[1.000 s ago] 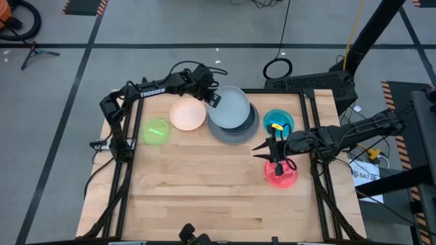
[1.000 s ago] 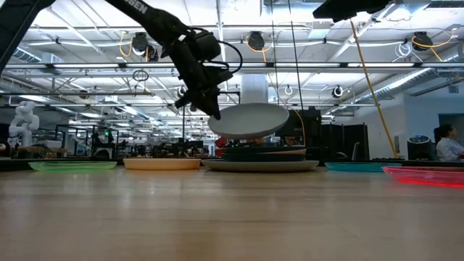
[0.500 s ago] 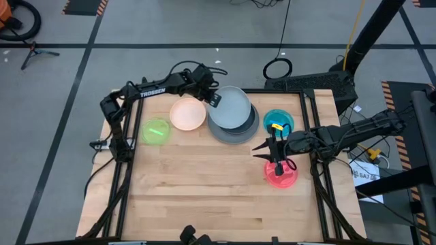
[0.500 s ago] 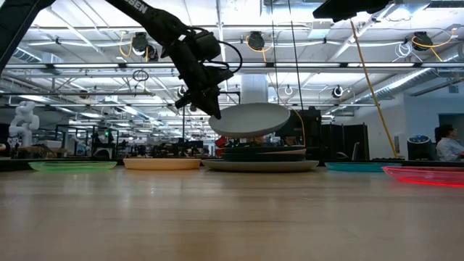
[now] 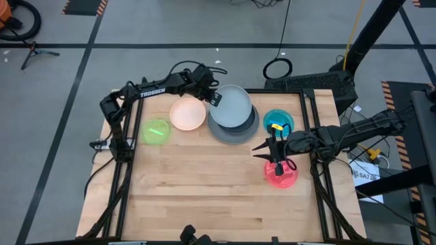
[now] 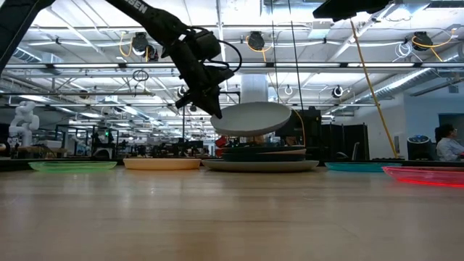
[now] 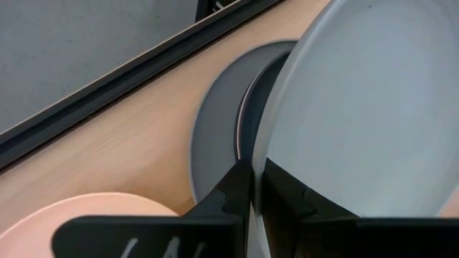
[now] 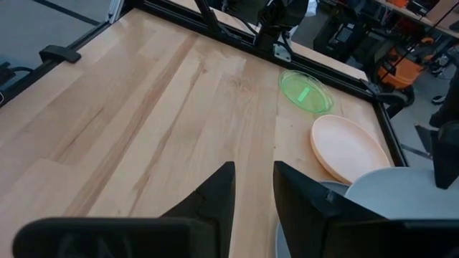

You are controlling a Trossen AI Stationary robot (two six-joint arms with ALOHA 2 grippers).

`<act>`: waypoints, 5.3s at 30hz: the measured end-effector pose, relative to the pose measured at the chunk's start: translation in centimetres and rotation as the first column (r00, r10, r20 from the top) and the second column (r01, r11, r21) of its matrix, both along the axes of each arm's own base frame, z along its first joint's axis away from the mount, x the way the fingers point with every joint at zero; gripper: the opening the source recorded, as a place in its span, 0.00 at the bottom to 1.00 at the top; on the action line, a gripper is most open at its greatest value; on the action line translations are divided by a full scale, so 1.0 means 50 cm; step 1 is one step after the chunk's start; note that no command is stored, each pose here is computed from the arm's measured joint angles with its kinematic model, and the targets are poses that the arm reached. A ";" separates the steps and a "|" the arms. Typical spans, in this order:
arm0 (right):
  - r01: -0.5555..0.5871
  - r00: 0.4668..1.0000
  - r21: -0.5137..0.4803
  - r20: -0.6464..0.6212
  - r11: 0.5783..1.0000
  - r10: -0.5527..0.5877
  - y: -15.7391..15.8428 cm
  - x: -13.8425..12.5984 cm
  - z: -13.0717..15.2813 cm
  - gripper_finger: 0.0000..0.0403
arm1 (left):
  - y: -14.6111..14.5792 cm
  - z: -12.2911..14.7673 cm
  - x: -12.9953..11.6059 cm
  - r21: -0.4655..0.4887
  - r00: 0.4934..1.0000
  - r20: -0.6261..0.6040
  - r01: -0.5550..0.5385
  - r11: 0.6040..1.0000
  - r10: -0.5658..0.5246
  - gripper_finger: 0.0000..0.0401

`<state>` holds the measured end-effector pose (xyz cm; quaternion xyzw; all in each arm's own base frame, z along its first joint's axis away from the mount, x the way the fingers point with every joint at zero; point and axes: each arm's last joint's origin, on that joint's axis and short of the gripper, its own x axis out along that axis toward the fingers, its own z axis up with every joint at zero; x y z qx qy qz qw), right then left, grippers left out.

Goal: Stack plastic plates
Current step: Stack the light blue plate on top of the black plate, then stack the light orange plate on top of the light blue plate

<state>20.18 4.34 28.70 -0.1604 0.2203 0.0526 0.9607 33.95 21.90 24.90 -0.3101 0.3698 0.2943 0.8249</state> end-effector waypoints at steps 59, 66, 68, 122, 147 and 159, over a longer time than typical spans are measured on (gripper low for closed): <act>0.376 0.923 0.295 -0.037 0.878 -0.383 -0.009 0.020 -0.016 0.22 | -0.329 0.035 -0.176 0.344 0.813 -0.232 0.581 0.737 -0.533 0.31; 0.376 0.919 0.303 -0.002 0.876 -0.394 -0.009 0.021 -0.009 0.22 | -0.336 -0.076 -0.190 0.301 0.719 -0.358 0.693 0.655 -0.596 0.31; 0.375 0.920 0.300 -0.002 0.877 -0.393 -0.009 0.021 -0.009 0.22 | -0.333 -0.094 -0.189 0.314 0.727 -0.357 0.685 0.658 -0.586 0.31; 0.350 0.933 0.229 0.002 0.908 -0.360 -0.009 0.021 -0.011 0.22 | -0.325 -0.163 -0.113 0.346 0.745 -0.539 0.621 0.703 -0.392 0.02; 0.330 0.941 0.186 0.018 0.925 -0.339 -0.009 0.021 -0.007 0.22 | -0.321 -0.065 0.045 0.615 0.818 0.009 0.449 0.648 -0.576 0.02; 0.325 0.942 0.174 0.023 0.930 -0.333 -0.009 0.021 -0.005 0.22 | -0.314 -0.098 0.064 0.607 0.825 0.041 0.427 0.670 -0.564 0.07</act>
